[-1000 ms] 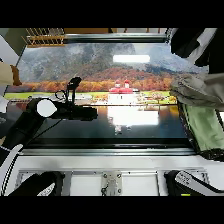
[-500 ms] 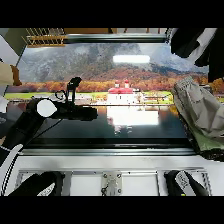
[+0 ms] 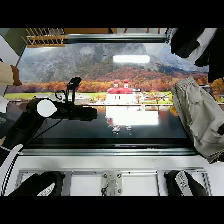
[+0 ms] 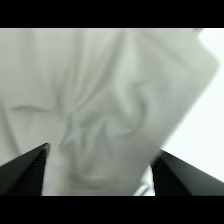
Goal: Fold the clothes and pants, and hang the long-sleeved shirts on hangers.
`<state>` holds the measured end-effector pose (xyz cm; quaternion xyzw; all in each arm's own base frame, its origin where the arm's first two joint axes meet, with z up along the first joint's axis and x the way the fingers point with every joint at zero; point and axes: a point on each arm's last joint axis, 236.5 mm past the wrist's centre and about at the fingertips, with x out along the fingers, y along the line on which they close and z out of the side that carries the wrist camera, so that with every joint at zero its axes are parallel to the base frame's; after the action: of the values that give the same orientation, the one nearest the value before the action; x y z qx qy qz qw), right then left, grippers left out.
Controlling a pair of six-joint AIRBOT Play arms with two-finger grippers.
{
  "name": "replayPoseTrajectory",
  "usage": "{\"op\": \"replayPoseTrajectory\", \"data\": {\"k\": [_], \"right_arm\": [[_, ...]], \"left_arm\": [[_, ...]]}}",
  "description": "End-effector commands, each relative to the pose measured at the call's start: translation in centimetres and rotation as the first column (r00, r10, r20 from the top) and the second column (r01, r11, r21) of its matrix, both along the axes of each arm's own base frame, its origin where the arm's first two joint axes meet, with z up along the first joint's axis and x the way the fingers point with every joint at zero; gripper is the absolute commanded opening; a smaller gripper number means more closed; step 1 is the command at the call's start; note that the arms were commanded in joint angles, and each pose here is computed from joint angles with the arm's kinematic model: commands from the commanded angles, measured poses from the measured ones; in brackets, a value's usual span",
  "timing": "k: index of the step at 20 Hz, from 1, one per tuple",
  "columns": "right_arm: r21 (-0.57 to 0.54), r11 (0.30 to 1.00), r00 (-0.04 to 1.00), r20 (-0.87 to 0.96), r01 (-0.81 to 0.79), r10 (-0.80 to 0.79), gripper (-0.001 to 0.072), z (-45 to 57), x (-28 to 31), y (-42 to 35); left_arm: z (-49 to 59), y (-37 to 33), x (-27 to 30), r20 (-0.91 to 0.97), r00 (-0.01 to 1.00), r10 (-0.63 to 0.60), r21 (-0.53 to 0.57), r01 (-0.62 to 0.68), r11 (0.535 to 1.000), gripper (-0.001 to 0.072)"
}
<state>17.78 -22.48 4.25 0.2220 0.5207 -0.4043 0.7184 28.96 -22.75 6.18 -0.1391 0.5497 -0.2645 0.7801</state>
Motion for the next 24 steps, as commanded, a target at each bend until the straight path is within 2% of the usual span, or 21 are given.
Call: {"op": "replayPoseTrajectory", "data": {"k": [1, 2, 4, 6, 8, 10, 12, 15, 16, 18, 19, 21, 22, 24], "right_arm": [[-0.263, 0.965, 1.0, 0.008, 0.01, -0.008, 0.0477, 6.9, -1.7, -3.9], [-0.338, 0.941, 0.992, 0.115, -0.004, 0.045, 0.0445, 10.0, -0.1, -3.7], [-0.43, 0.903, 0.922, 0.338, -0.027, 0.189, 0.0446, 15.4, 3.5, -1.0], [-0.395, 0.913, 0.803, 0.507, -0.106, 0.312, 0.0453, 17.9, 6.9, 4.3], [-0.317, 0.901, 0.686, 0.586, -0.297, 0.432, 0.0559, 17.7, 10.3, 10.8], [-0.247, 0.797, 0.543, 0.619, -0.551, 0.567, 0.0558, 16.0, 12.9, 18.6], [-0.174, 0.646, 0.418, 0.634, -0.743, 0.651, 0.0559, 13.4, 13.7, 25.7], [-0.106, 0.45, 0.317, 0.568, -0.887, 0.759, 0.0558, 8.8, 13.2, 31.8], [-0.089, 0.402, 0.292, 0.549, -0.911, 0.783, 0.0557, 7.8, 13.0, 33.0], [-0.053, 0.351, 0.271, 0.531, -0.935, 0.802, 0.0551, 6.4, 12.9, 34.6], [-0.038, 0.341, 0.271, 0.526, -0.939, 0.806, 0.0497, 5.9, 12.9, 35.0], [-0.021, 0.34, 0.28, 0.521, -0.94, 0.807, 0.01, 5.3, 13.0, 35.1], [-0.018, 0.34, 0.282, 0.519, -0.94, 0.807, 0.0008, 5.2, 13.1, 35.1], [-0.01, 0.337, 0.284, 0.516, -0.941, 0.808, 0.0008, 5.1, 13.0, 35.1]], "left_arm": [[0.0, 0.0, 0.0, 0.001, 1.0, 0.0, 0.0, 0.0, 1.0, 0.0013], [0.0, 0.0, 0.0, 0.001, 1.0, 0.0, 0.0, 0.0, 1.0, 0.0013], [0.0, 0.0, 0.0, 0.002, 1.0, 0.0, 0.0, 0.0, 1.0, 0.0013], [0.1, 0.0, 0.1, 0.006, 1.0, 0.003, -0.002, -0.003, 1.0, 0.0013], [0.2, -0.1, 0.4, 0.015, 1.0, 0.01, -0.007, -0.01, 1.0, 0.0013], [0.4, -0.1, 0.7, 0.028, 0.999, 0.018, -0.012, -0.017, 1.0, 0.0013], [0.5, -0.1, 1.0, 0.037, 0.999, 0.023, -0.016, -0.022, 1.0, 0.0013], [0.7, -0.2, 1.5, 0.058, 0.998, 0.036, -0.024, -0.035, 0.999, 0.0013], [0.8, -0.2, 1.7, 0.066, 0.997, 0.041, -0.027, -0.039, 0.999, 0.0013], [0.9, -0.2, 1.8, 0.07, 0.997, 0.043, -0.028, -0.041, 0.999, 0.0013], [0.8, -0.2, 1.8, 0.068, 0.997, 0.043, -0.028, -0.041, 0.999, 0.0013], [0.8, -0.2, 1.8, 0.067, 0.997, 0.042, -0.028, -0.04, 0.999, 0.0013], [0.8, -0.2, 1.8, 0.068, 0.997, 0.042, -0.028, -0.04, 0.999, 0.0013], [0.8, -0.2, 1.8, 0.067, 0.997, 0.042, -0.029, -0.041, 0.999, 0.0013]]}}
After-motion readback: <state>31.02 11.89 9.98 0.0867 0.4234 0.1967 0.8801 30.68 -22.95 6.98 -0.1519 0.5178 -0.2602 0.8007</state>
